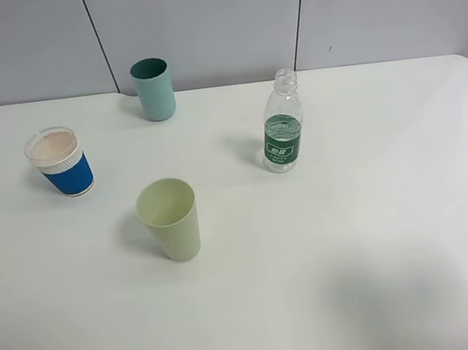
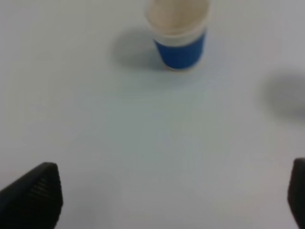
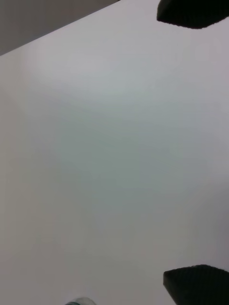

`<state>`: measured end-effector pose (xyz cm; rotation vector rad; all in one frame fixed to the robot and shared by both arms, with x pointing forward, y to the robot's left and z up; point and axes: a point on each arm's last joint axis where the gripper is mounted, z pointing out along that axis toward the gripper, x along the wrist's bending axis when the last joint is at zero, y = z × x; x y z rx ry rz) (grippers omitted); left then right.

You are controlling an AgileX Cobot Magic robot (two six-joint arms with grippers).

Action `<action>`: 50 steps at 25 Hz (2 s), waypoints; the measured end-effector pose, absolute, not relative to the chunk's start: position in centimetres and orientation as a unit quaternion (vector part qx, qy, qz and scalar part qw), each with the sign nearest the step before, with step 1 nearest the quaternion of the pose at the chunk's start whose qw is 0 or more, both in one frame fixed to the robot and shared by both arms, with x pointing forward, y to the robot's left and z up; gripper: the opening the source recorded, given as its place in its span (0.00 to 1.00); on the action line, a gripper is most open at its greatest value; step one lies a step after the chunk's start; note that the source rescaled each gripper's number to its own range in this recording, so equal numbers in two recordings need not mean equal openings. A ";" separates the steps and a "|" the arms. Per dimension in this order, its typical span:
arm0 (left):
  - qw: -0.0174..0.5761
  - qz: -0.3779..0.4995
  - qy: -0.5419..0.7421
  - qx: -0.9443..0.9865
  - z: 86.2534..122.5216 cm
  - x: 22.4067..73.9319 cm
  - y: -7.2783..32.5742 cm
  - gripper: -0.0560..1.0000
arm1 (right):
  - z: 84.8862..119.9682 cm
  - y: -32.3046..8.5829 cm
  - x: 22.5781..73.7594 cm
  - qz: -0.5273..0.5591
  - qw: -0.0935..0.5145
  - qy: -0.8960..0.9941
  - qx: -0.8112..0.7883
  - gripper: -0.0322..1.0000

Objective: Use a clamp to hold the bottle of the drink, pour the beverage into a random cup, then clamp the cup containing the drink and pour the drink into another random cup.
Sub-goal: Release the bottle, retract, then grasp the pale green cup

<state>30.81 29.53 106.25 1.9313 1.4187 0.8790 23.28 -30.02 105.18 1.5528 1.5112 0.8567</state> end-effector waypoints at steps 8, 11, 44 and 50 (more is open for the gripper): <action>0.249 0.233 0.432 0.835 102.3 34.3 26.6 0.87 | 105.2 -30.0 23.3 0.338 0.395 0.596 0.612 1.00; 0.254 0.209 0.397 0.857 101.1 35.0 25.2 0.87 | 105.2 -30.0 23.3 0.338 0.395 0.596 0.612 1.00; 0.380 0.261 0.358 0.812 93.4 38.9 20.5 0.84 | 105.2 -30.0 23.3 0.338 0.394 0.595 0.613 1.00; 0.424 0.280 0.338 0.792 93.2 38.2 20.7 0.84 | 105.2 -30.0 23.3 0.338 0.394 0.595 0.613 1.00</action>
